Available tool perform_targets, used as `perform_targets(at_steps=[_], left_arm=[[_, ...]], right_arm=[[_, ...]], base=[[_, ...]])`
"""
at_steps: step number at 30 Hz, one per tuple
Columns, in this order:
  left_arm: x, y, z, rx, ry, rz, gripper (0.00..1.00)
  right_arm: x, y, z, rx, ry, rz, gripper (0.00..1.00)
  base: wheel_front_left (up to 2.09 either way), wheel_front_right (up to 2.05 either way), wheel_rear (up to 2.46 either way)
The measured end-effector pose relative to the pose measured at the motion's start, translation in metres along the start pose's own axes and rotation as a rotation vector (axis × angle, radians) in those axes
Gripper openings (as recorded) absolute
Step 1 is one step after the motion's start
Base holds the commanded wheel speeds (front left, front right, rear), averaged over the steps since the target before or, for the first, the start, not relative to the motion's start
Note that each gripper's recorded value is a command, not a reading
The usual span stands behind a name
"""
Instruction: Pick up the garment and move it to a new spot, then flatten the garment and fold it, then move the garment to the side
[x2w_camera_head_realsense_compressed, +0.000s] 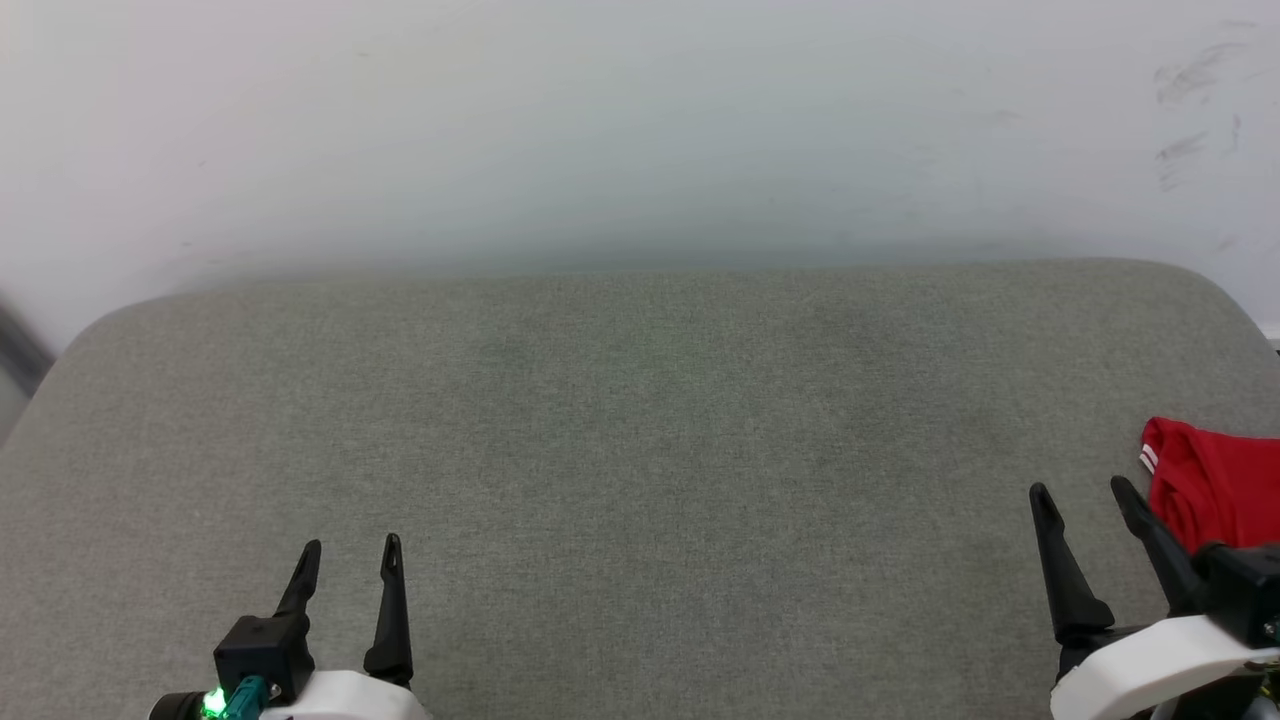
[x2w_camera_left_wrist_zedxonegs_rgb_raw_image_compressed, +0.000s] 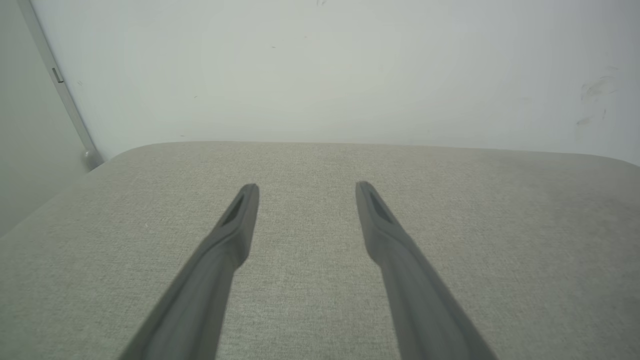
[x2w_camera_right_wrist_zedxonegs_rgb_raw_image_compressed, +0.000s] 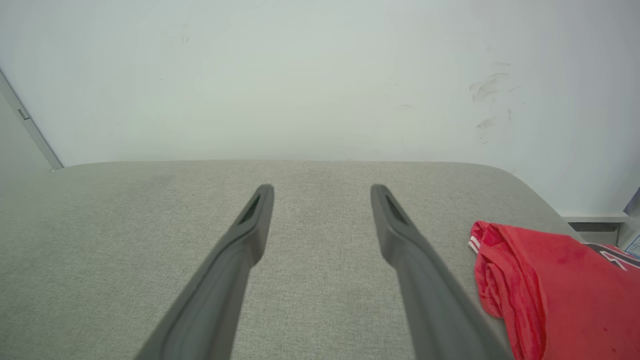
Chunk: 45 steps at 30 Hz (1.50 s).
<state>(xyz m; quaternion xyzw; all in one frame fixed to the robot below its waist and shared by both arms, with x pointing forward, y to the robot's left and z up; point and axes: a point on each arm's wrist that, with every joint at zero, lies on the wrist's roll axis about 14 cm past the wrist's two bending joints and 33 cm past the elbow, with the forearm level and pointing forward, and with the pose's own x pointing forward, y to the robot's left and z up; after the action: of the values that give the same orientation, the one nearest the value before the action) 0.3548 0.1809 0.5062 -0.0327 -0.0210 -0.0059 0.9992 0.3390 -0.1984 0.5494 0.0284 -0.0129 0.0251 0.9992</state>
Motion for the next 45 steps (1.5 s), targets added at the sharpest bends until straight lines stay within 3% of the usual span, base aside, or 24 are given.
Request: perform_targets(at_steps=[1,2,6,12,30,45], left_arm=[[0.000,0.000,0.000,-0.001,0.000,-0.001,1.00],[-0.001,0.000,-0.002,-0.003,0.005,-0.003,0.00],[-0.010,-0.003,-0.022,-0.015,0.069,0.000,0.00],[-0.010,0.001,-0.030,-0.127,0.118,0.029,0.00],[0.001,0.008,-0.034,-0.482,0.176,0.090,0.00],[0.007,0.010,-0.033,-0.705,0.186,0.107,0.00]], right_arm=[[0.000,0.000,0.000,0.000,0.000,0.000,1.00],[0.000,0.000,-0.002,0.001,0.005,0.000,0.00],[-0.003,0.000,-0.019,0.020,0.057,-0.006,0.00],[-0.003,-0.001,-0.028,0.134,0.080,-0.009,0.00],[0.008,-0.002,-0.032,0.490,0.062,-0.015,0.00],[0.016,-0.002,-0.035,0.710,0.054,-0.022,0.00]], base=[[0.00,0.00,0.00],[0.00,0.00,0.00],[0.00,0.00,0.00],[0.00,0.00,0.00],[0.00,0.00,0.00],[0.00,0.00,0.00]])
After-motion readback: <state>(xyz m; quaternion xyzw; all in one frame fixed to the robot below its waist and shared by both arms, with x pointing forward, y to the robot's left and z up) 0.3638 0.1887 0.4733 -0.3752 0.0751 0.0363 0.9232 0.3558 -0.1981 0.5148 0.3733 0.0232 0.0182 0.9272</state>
